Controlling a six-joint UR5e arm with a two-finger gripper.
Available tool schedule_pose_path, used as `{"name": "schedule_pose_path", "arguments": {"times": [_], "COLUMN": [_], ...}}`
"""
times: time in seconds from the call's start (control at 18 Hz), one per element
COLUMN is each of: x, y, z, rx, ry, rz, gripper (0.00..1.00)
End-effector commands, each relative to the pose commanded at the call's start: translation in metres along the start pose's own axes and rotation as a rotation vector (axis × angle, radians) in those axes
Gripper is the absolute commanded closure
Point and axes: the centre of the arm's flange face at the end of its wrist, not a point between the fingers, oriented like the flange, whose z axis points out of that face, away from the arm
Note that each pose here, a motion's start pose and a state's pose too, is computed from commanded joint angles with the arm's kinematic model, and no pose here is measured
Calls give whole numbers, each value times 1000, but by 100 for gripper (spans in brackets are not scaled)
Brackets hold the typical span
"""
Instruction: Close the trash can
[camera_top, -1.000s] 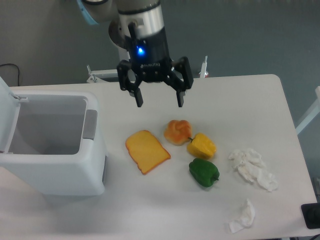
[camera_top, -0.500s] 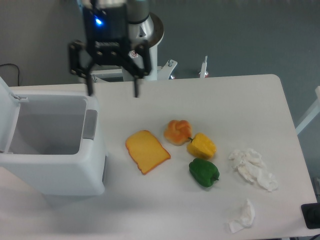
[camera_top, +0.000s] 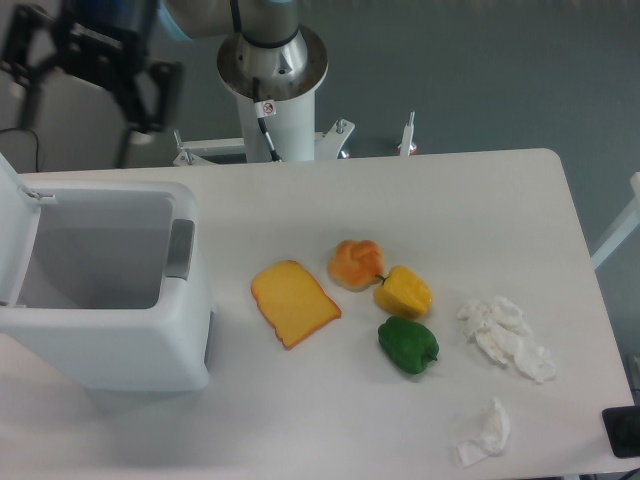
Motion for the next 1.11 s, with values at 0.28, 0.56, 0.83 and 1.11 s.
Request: {"name": "schedule_pose_path", "arguments": {"times": [0.28,0.56,0.83,1.11], "x": [36,62,76,87], "y": [-2,0,6,9], "z": [-1,5,36,59], "rx": [33,40,-11,-46], "ry": [183,328,387,419], "rz": [6,7,8,17], "gripper": [0,0,0,0]}}
